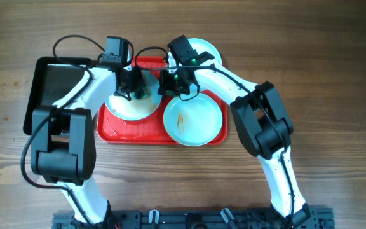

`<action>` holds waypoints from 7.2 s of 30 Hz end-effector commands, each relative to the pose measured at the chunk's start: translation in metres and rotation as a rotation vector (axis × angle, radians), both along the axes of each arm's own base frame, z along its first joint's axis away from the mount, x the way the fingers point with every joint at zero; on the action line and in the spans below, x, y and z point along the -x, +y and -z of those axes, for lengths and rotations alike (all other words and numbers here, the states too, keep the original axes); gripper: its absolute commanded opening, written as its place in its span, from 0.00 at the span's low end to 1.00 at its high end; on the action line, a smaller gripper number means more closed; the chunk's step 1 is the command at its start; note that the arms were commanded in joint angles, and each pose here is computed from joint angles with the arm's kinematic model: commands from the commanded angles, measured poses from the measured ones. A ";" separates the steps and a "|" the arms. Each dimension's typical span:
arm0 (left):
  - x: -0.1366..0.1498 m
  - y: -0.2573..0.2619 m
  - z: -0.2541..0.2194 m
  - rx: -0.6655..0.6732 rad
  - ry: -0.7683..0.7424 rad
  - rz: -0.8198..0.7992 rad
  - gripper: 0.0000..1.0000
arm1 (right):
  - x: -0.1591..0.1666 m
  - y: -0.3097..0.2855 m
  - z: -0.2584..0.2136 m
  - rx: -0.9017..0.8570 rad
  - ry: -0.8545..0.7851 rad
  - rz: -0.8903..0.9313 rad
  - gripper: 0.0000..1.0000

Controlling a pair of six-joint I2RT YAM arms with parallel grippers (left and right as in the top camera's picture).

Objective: Clean dirty plates on tray and stack at the side
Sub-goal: 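Scrub the left plate with the sponge while the right gripper holds it, then lift the sponge back toward the black tray with the left gripper, then lift the left plate with the right gripper and carry it rightward, then place the plate on the table right of the red tray, release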

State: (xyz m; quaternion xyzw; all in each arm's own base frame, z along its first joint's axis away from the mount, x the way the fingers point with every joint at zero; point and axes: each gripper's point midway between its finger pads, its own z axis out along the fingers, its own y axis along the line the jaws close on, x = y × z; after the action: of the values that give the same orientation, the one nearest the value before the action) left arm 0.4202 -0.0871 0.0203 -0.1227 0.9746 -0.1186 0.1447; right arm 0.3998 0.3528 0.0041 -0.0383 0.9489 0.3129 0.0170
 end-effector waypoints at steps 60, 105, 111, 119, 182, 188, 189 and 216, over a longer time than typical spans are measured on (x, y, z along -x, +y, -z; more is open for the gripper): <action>0.017 0.178 -0.136 0.036 -0.141 -0.361 0.04 | -0.011 -0.049 -0.192 1.023 -1.062 0.067 0.04; 0.021 0.150 -0.132 0.055 -0.095 -0.323 0.04 | -0.031 -0.282 -0.197 0.398 -0.333 0.353 0.04; 0.016 0.128 -0.132 0.057 -0.102 -0.266 0.04 | -0.018 -0.387 -0.141 0.456 -0.184 0.574 0.04; 0.015 0.125 -0.133 0.057 -0.105 -0.259 0.04 | 0.015 -0.432 -0.057 0.515 -0.078 0.715 0.04; 0.018 0.125 -0.132 0.058 -0.094 -0.259 0.04 | 0.097 -0.110 -0.074 0.273 0.009 0.009 0.04; 0.018 0.124 -0.132 0.058 -0.093 -0.259 0.04 | 0.051 -0.073 -0.084 0.208 -0.181 0.143 0.04; 0.018 0.125 -0.132 0.058 -0.093 -0.259 0.04 | 0.049 -0.069 -0.083 0.207 -0.190 0.150 0.04; 0.018 0.124 -0.132 0.058 -0.093 -0.259 0.04 | 0.076 0.011 -0.015 0.146 -0.119 0.115 0.28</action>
State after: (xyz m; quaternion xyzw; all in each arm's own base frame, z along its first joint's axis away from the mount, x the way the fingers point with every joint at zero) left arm 0.4014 0.0386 0.1562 -0.2425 0.9390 -0.1310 0.2055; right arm 0.3288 0.3449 0.0173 -0.0009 0.9715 0.2197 0.0888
